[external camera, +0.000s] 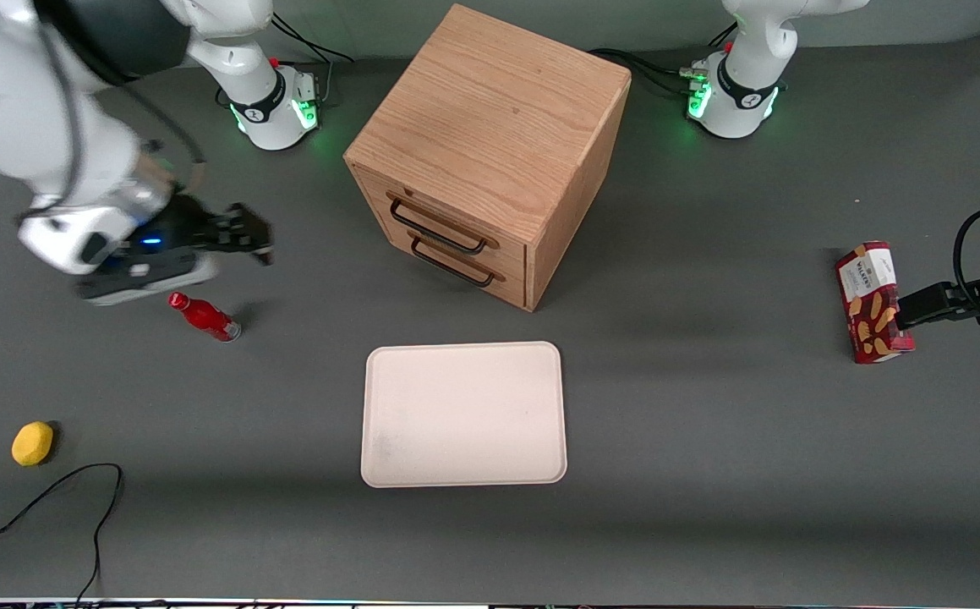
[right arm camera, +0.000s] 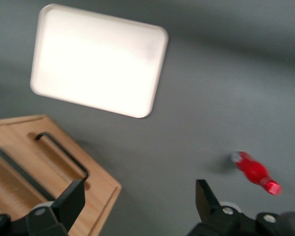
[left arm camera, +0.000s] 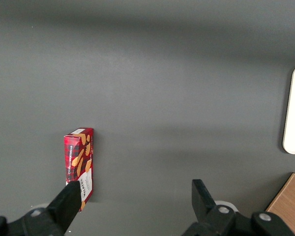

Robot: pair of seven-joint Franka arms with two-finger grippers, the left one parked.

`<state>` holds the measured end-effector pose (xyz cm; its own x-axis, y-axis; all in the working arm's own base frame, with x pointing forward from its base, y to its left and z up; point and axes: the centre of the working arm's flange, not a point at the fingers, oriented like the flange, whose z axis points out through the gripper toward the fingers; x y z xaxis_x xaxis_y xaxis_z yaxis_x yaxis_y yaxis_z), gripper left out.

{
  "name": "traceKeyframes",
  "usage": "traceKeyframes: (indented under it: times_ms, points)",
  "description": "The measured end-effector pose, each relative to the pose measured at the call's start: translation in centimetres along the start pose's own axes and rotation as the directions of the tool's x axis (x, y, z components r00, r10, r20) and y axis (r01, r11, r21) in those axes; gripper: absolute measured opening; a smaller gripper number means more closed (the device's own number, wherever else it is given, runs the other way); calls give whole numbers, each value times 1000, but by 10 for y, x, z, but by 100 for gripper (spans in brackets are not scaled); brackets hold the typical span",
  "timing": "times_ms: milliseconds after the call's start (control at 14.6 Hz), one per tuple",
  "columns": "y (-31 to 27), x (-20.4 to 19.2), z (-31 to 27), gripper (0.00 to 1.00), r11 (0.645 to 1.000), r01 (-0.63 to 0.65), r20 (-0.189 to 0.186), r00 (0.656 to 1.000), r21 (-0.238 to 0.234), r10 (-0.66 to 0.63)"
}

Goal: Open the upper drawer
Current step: 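Move the right gripper toward the upper drawer's black handle, then hook the right gripper onto the upper drawer's black bar handle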

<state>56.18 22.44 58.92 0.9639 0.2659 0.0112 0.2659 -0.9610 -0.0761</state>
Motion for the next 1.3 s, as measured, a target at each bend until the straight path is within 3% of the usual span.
traceKeyframes:
  times_ms: [205,342,548,959,1301]
  points:
    - [-78,-4,22,100,983,179,36,983,48,-181]
    - [-114,-9,36,100,943,322,55,943,80,-327]
    - [-121,-6,53,100,879,464,67,879,115,-472]
    - [-128,-6,105,100,820,535,113,819,203,-562]
    - [-135,-12,152,100,817,540,90,821,202,-564]
